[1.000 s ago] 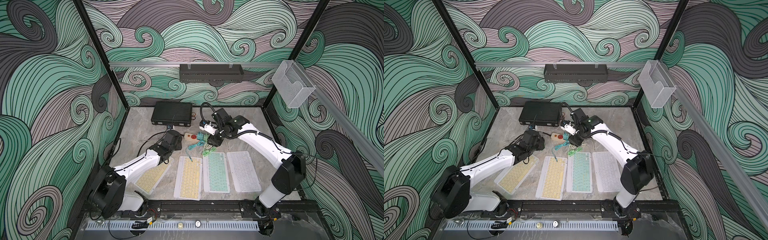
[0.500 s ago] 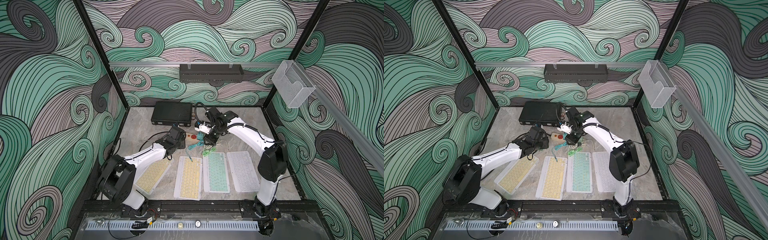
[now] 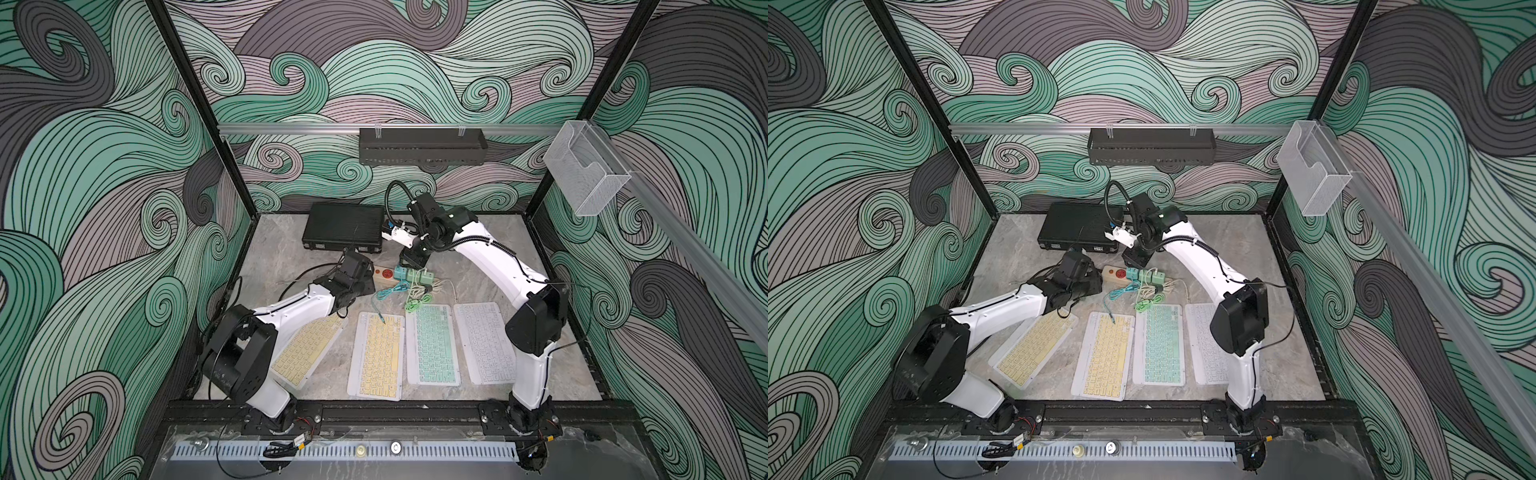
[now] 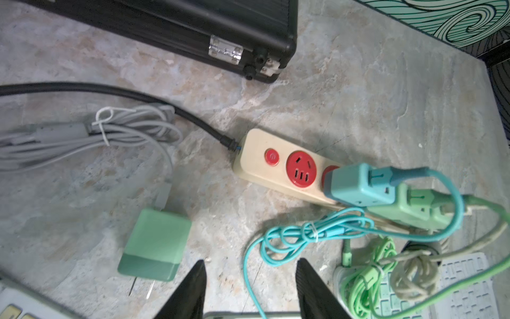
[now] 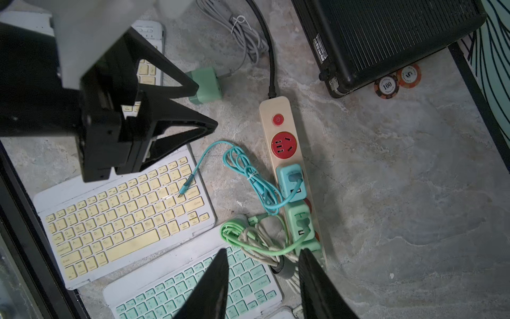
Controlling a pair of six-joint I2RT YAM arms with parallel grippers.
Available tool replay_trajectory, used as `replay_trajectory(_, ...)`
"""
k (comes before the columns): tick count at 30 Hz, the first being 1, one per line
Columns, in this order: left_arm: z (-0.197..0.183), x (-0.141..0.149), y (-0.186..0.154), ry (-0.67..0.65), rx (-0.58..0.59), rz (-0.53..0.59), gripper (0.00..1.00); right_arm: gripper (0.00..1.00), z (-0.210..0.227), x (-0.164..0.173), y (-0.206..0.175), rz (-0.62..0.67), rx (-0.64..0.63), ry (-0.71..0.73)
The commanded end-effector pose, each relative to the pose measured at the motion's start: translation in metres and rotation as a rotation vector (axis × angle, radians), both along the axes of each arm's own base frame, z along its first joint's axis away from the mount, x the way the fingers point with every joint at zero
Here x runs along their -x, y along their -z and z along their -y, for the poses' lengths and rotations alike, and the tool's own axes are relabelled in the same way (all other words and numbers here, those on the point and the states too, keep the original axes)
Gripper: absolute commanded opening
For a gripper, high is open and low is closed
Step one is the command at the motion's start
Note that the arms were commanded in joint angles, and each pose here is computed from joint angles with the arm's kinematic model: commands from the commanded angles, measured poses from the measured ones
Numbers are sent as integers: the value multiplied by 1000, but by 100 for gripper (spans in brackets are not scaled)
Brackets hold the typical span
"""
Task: Unplug the wireless keyboard
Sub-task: Remove the plug from the socket.
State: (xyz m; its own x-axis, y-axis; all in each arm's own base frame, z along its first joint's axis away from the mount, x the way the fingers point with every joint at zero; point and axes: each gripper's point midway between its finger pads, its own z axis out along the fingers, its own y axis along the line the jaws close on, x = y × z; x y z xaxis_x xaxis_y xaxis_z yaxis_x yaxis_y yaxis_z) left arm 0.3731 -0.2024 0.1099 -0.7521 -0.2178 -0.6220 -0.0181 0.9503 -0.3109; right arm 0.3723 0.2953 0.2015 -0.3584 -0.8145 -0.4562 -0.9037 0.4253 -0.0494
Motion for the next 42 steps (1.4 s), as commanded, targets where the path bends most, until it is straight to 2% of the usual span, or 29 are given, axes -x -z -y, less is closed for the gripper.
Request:
replay_trajectory(1,2,-13,-2,24,-35,22,52,44,-2,-2,19,-45,29,-34)
replay_trajectory(4,-11,-12,6,22,-106,54,52,45,-10,-3,28,-73,21,-59)
replay_trajectory(6,-13,-12,-2,8,-104,54,52,49,-14,-6,31,-76,23,-70)
replay_trajectory(9,-9,-11,-8,38,-96,62,52,49,-14,-10,40,-97,47,-80)
replay_trajectory(18,-12,-18,10,18,-138,24,52,50,-9,-26,72,-125,155,-48)
replay_trajectory(24,-9,-17,12,30,-123,17,52,50,-3,-29,96,-155,218,-42)
replay_trajectory(32,0,-18,21,51,-91,-17,51,42,-3,-24,115,-199,242,-58)
replay_trajectory(42,8,-18,32,71,-40,-64,51,49,-5,-35,133,-194,269,-54)
